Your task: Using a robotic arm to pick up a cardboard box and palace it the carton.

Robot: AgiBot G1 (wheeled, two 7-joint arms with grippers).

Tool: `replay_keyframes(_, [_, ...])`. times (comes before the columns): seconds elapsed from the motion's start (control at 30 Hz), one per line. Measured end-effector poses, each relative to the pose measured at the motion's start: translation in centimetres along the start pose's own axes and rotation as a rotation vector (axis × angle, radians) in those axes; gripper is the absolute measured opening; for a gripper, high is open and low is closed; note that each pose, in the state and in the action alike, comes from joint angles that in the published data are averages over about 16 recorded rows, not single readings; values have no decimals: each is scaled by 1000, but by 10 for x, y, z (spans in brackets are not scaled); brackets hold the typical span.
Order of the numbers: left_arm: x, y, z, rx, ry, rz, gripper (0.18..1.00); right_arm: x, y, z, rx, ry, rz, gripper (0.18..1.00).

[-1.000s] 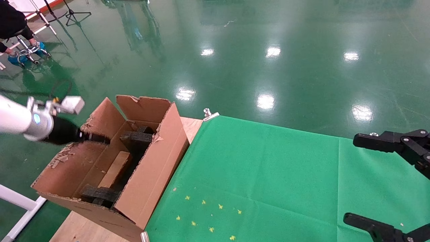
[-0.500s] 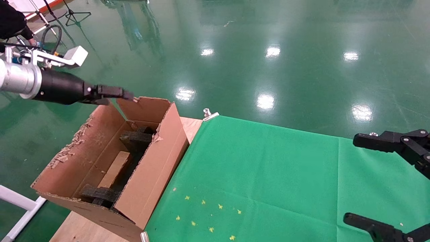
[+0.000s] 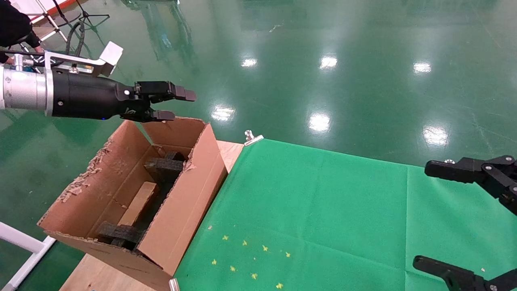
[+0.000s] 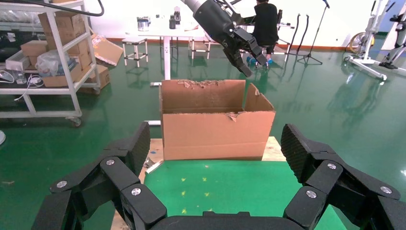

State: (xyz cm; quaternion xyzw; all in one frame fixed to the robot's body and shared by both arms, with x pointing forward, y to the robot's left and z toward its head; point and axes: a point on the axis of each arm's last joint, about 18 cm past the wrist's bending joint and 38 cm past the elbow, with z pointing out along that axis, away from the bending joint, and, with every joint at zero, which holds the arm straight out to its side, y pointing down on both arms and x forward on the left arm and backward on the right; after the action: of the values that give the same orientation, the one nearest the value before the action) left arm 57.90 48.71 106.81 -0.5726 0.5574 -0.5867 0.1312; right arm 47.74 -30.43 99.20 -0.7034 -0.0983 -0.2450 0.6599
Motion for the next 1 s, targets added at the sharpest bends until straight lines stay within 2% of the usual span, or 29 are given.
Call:
replay_keyframes(0.3, [6,6,13,-7,47,89,1001,0,0,0,0,0,0,1001])
replay_keyframes(1.0, [50,51,55,10,334,511,1001,0,0,0,0,0,0,1001])
